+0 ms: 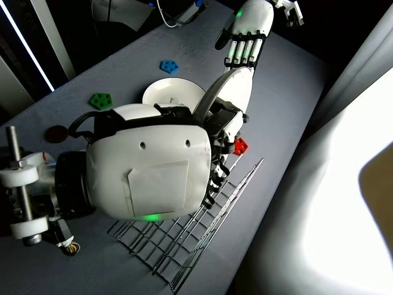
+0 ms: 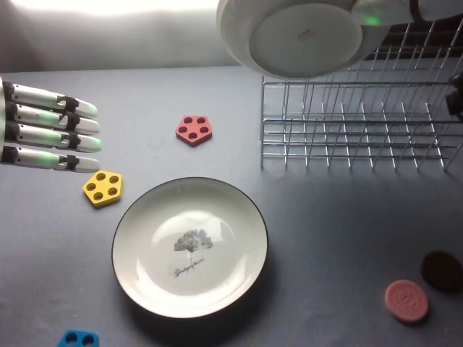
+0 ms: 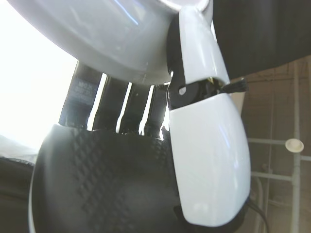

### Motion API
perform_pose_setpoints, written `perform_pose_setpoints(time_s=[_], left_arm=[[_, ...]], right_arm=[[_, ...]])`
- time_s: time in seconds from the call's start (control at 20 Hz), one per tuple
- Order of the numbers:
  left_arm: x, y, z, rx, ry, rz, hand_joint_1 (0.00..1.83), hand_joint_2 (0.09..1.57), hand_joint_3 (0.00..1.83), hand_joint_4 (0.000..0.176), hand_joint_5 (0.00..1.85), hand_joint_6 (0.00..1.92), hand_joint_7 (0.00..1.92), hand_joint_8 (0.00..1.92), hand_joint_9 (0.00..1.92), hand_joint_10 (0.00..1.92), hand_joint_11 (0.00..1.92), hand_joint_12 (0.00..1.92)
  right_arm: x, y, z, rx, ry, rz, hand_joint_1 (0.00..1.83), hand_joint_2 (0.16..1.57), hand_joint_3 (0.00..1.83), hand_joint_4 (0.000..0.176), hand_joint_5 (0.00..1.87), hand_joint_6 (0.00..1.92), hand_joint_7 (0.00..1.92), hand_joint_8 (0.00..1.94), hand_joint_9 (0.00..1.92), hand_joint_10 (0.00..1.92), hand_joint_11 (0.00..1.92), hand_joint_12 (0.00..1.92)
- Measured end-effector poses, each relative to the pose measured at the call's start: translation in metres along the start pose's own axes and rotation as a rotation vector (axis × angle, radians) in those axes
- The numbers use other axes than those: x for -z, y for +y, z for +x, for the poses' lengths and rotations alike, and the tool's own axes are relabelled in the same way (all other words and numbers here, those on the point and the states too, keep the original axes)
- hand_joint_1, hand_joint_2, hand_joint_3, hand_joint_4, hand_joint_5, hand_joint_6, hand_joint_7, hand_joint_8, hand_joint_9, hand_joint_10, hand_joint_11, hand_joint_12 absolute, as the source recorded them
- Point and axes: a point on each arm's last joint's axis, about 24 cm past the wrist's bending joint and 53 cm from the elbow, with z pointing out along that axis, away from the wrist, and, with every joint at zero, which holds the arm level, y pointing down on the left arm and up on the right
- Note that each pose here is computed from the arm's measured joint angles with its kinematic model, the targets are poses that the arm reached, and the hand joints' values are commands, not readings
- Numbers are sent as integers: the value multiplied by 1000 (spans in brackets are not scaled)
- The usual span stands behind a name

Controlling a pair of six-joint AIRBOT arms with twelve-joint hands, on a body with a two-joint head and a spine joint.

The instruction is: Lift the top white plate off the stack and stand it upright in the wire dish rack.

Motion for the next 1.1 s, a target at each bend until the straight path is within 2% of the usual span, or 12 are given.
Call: perform_pose_setpoints(time_s=[0.4,0.6,0.65,0.7,0.75,0.8,0.85,0.95,1.05,1.1], left_arm=[[0,-2,-1,1,-4,7,120,915,0,0,102,8,87,7,60,5,8,244],[0,-2,-1,1,-5,8,115,925,1,0,93,1,79,1,54,1,0,219],[0,-2,-1,1,-5,9,109,923,0,0,61,3,54,2,24,3,0,138],[0,-2,-1,0,-5,9,109,923,0,0,61,3,54,2,24,3,0,138],[0,-2,-1,0,-5,9,109,924,0,0,39,5,39,5,13,6,6,76],[0,-2,-1,0,-5,10,113,919,0,0,35,3,40,6,21,9,16,79],[0,-3,-1,0,-6,11,117,915,0,0,46,6,50,8,30,11,28,85],[0,-3,-1,-1,-6,11,126,918,0,0,42,9,38,9,26,9,17,78],[0,-3,-1,-1,-6,11,77,917,0,0,36,4,34,5,24,6,1,70],[0,-3,-1,-1,-6,11,81,911,0,0,56,11,54,11,45,13,26,82]], right_arm=[[5,4,-21,-37,-42,-7,1489,1089,0,0,907,1118,996,723,994,867,919,1417],[6,6,-31,-37,-60,-11,1493,1073,1,0,892,1101,1048,645,1111,701,913,1427],[7,6,-33,-43,-63,-9,1492,1081,1,0,879,1126,1019,698,1081,740,911,1431],[8,5,-34,-53,-64,-8,1492,1081,1,0,879,1126,1019,698,1081,740,911,1431],[10,1,-36,-57,-65,-1,1479,1156,0,0,742,1299,862,922,873,1006,791,1561],[11,-2,-38,-67,-69,4,1486,1114,0,0,834,1218,938,825,957,908,871,1480],[12,-6,-40,-72,-73,15,1476,1166,0,0,733,1329,834,954,840,1053,771,1586],[15,-12,-45,-87,-84,31,1491,1088,0,0,867,1152,1013,716,1015,832,929,1413],[18,-18,-49,-94,-94,43,1493,1077,0,0,881,1122,1050,657,1038,799,962,1370],[19,-19,-50,-97,-95,44,1492,1079,1,0,880,1136,1032,686,1030,800,960,1368]])
